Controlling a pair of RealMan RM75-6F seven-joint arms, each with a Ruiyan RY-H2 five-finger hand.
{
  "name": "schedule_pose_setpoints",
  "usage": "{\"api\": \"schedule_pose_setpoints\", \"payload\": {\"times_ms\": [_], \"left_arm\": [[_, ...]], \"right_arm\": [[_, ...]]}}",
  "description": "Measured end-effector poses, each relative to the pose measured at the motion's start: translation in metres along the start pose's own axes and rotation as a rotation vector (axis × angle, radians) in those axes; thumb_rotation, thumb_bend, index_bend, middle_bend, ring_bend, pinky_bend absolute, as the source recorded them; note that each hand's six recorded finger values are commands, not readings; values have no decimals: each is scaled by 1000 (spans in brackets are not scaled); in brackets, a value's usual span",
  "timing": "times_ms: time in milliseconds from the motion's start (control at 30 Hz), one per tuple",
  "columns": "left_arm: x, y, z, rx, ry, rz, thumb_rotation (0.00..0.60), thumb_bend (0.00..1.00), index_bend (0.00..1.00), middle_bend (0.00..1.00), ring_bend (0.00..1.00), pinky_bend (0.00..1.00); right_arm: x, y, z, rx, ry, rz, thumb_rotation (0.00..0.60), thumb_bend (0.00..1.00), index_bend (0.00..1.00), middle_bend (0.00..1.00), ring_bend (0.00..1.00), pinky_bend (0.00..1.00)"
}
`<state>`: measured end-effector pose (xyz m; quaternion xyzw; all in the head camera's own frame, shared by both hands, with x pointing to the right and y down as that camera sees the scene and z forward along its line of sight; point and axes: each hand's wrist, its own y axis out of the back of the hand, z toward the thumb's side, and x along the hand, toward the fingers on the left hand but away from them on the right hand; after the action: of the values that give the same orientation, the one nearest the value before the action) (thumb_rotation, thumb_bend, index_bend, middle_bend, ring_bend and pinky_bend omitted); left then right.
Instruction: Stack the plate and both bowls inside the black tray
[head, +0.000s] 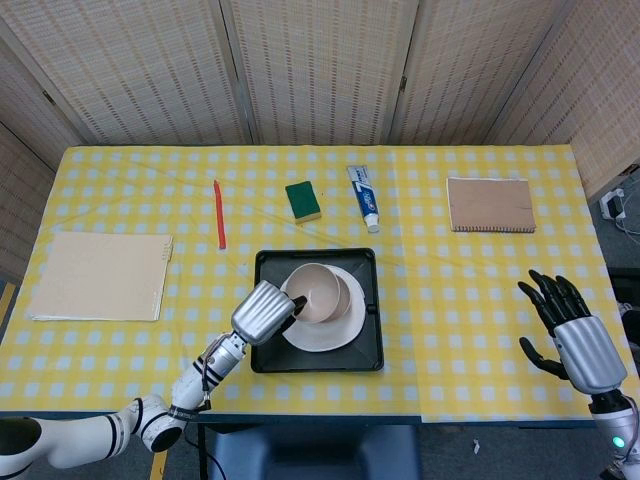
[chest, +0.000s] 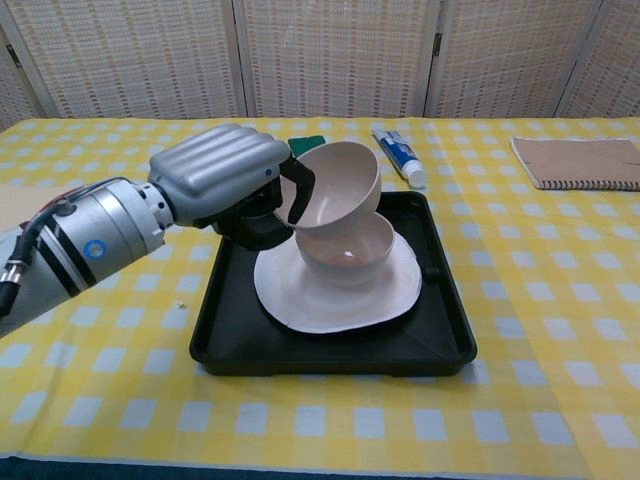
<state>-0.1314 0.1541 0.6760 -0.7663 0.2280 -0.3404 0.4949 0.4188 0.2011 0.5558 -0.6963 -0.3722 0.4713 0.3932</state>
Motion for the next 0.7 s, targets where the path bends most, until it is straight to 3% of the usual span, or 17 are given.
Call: {"api": "schedule_pose_setpoints", "payload": {"times_ms": [367,700], "left_arm": [[21,-17,-5,-17,11,-34,600,464,663,1000,971,1000],[18,-24,4,3,-14,-60,600,466,663,1000,972,1000]], "right_arm": [[0,7,-11,-15,-36,-14,600,400,0,0,0,0],[1,1,-6,-43,-17,32,600,400,0,0,0,0]]}}
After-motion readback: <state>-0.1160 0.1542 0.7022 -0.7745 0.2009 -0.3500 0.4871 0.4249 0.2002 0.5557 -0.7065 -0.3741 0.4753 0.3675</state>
